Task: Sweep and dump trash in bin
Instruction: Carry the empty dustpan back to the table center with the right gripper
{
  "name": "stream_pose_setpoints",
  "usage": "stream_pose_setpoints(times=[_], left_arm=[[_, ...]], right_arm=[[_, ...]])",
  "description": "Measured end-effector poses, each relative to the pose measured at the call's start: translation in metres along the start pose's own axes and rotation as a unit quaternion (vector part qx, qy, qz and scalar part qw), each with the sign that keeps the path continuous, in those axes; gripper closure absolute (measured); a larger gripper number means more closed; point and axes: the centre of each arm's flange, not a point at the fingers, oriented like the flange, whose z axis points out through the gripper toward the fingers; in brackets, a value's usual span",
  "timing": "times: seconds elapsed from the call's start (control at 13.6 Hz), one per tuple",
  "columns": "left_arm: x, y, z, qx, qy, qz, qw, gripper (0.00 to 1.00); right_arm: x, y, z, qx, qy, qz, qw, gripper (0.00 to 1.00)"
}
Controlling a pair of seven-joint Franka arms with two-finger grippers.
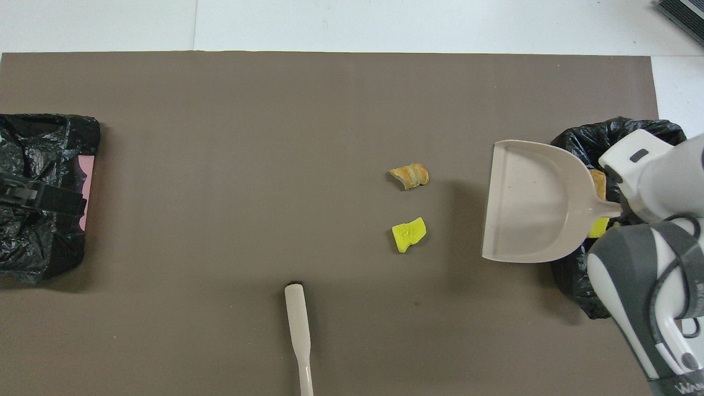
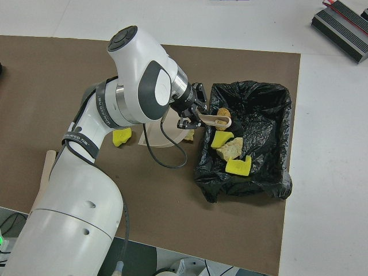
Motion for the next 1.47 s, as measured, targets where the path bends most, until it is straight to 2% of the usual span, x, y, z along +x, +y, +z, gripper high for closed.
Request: stream_pose_setpoints(times=[0.22,0.37,0.59,0.81,0.95,1.47], left_arm=[[0.0,0.0,0.0,0.0,0.0,0.0,1.0,0.0],[0.0,0.0,0.0,0.0,0.0,0.0,1.0,0.0],[0.0,0.0,0.0,0.0,0.0,0.0,1.0,0.0],[0.0,0.0,0.0,0.0,0.0,0.0,1.0,0.0],[0.0,0.0,0.0,0.0,0.0,0.0,1.0,0.0],[0.0,0.0,0.0,0.0,0.0,0.0,1.0,0.0]], right_arm=[[0.06,-0.011,0.01,0.026,0.018,0.073,0.997,0.69],[0.093,-0.02,0.014,0.048,0.035,0.131,0.99,0.69],[0.156,-0.046,0.009,0.073,0.049,0.23,0.969,0.69],[0.223,-0.07,0.006,0.078,0.054,0.316,0.944,0.69],[0.259,-0.08,-0.003,0.083,0.055,0.373,0.922,0.69],[0.387,-0.093,-0.02,0.166,0.063,0.551,0.815,0.69]])
